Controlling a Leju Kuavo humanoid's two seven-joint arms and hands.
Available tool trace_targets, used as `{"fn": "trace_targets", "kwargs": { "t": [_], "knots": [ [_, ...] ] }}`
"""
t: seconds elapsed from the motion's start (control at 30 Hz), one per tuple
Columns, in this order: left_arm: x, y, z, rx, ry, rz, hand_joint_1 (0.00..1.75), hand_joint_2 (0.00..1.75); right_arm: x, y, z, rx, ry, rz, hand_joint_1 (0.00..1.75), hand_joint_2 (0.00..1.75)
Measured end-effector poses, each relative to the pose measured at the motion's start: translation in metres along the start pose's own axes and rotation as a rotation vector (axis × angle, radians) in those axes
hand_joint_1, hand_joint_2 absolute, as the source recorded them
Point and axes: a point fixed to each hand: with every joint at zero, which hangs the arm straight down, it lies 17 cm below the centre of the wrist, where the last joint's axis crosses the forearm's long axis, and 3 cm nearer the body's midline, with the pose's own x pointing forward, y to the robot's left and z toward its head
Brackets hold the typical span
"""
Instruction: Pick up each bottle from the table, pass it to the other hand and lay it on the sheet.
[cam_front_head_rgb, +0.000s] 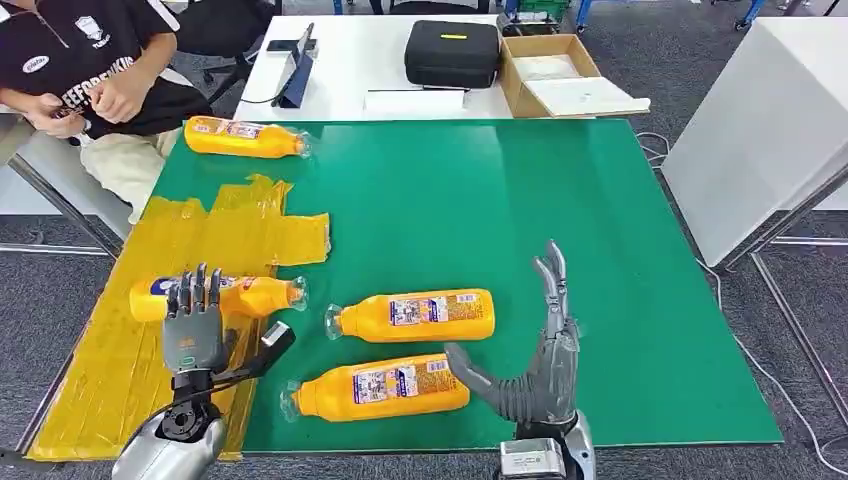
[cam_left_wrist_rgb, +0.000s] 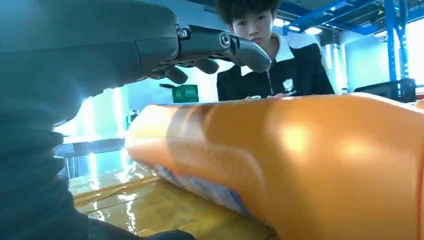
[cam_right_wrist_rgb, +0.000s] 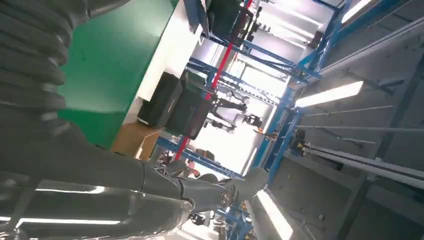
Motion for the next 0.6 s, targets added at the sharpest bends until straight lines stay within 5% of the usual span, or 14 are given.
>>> {"fn": "trace_targets", "kwargs": {
  "t": [0.6],
  "knots": [
    [-0.0011, -0.0002, -0.0003, -0.001, 0.008, 0.002, 0.00, 1.75, -0.0024, 0.0009, 0.0001, 0.003, 0.004, 0.002, 0.00, 1.75]
  ]
}}
